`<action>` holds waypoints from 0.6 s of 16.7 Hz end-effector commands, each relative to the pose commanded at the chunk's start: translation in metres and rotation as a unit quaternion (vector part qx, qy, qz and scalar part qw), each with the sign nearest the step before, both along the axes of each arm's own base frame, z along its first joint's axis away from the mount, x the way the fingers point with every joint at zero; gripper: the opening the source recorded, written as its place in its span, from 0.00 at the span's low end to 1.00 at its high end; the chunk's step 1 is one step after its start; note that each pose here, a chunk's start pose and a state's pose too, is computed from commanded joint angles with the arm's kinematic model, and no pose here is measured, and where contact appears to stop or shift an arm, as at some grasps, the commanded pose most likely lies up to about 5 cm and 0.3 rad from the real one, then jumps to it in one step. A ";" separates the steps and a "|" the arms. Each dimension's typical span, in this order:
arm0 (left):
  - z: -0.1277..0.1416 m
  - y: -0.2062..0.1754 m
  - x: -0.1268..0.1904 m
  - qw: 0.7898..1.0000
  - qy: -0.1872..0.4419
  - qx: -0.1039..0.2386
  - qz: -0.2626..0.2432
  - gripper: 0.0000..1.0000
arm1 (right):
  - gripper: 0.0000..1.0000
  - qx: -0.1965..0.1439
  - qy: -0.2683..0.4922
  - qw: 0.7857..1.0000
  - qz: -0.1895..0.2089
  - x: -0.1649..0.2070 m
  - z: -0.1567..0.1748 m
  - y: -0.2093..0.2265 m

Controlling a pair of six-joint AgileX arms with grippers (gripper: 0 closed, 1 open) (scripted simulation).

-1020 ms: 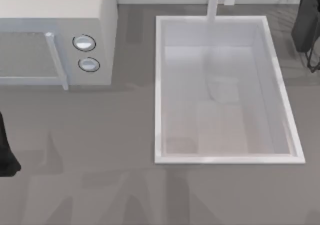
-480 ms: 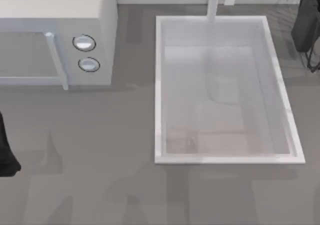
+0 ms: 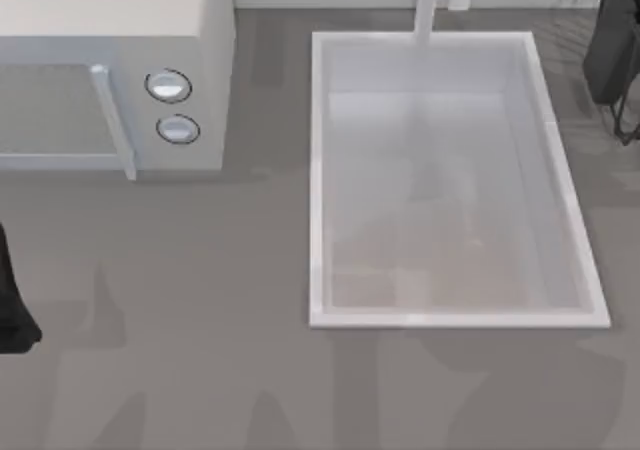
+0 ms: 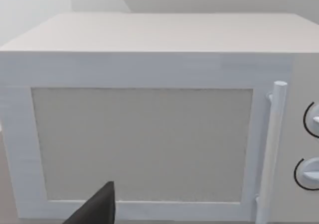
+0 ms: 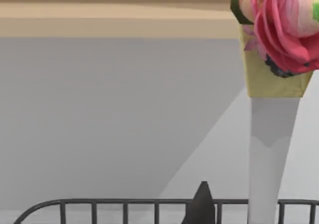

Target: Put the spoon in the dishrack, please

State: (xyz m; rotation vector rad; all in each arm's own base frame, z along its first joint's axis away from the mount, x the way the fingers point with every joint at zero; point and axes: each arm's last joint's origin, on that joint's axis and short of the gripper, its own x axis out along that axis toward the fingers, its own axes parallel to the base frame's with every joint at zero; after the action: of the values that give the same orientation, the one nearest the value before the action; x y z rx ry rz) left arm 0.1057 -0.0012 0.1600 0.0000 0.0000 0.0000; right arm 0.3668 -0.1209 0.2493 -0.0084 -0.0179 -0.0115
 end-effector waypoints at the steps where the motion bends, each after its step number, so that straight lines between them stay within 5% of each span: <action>1: 0.000 0.000 0.000 1.000 0.000 0.000 0.000 1.00 | 0.00 0.001 0.003 1.000 0.000 0.005 -0.012 0.005; 8: 0.000 0.000 0.000 1.000 0.000 0.000 0.000 1.00 | 0.00 0.004 0.009 1.000 0.001 0.012 -0.030 0.013; 10: 0.000 0.000 0.000 1.000 0.000 0.000 0.000 1.00 | 0.15 0.004 0.009 1.000 0.001 0.012 -0.030 0.013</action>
State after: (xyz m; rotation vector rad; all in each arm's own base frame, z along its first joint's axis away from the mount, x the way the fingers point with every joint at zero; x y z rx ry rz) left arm 0.1057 -0.0012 0.1600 0.0000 0.0000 0.0000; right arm 0.3787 -0.1077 0.2190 0.0000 0.0000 -0.0100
